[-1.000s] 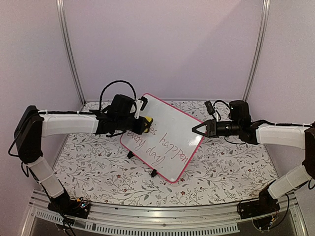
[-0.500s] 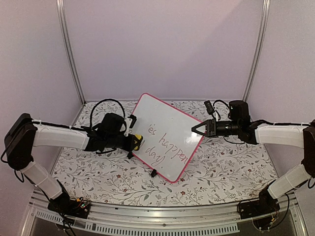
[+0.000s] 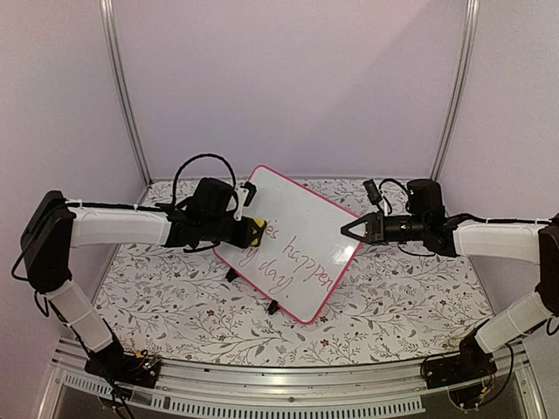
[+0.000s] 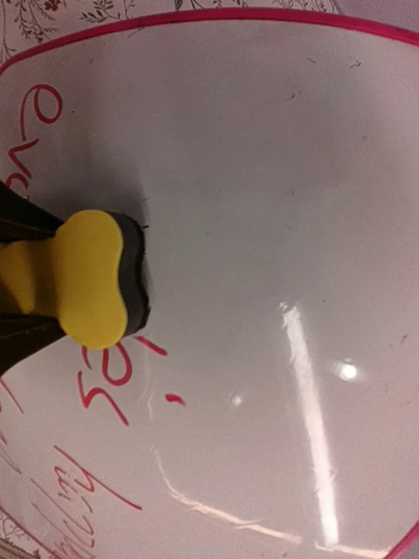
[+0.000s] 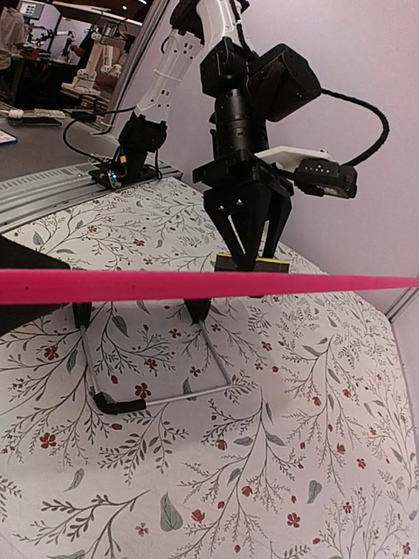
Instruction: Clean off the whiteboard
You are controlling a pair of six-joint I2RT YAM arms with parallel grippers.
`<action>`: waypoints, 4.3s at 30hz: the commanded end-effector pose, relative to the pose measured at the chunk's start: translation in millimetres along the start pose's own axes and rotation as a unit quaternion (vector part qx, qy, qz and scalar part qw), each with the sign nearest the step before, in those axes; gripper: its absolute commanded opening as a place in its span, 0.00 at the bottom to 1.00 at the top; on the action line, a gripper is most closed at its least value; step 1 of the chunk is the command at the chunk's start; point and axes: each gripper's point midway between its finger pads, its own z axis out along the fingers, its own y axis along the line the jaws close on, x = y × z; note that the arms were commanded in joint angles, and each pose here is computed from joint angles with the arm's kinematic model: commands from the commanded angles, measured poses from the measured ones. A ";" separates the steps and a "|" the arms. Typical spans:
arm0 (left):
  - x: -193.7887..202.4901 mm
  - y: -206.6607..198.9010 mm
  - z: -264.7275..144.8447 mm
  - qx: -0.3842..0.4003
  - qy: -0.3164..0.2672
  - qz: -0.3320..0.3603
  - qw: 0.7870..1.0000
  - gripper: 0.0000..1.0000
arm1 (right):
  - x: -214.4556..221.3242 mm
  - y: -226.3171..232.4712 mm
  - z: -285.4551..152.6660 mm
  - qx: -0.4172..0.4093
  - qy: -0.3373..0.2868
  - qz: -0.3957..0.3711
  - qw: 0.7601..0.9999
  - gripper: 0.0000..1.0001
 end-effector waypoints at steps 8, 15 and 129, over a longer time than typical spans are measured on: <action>69.4 14.1 -11.9 -0.017 0.052 -0.019 0.998 0.00 | 80.6 -16.4 9.3 0.003 0.121 0.024 0.992 0.00; 70.4 19.0 -25.1 -0.026 0.040 -0.021 0.999 0.00 | 80.6 -15.9 10.5 0.001 0.122 0.024 0.992 0.00; 19.4 -33.8 -1.8 0.019 0.014 0.021 0.999 0.00 | 75.2 -27.5 28.0 0.022 0.151 0.038 0.988 0.00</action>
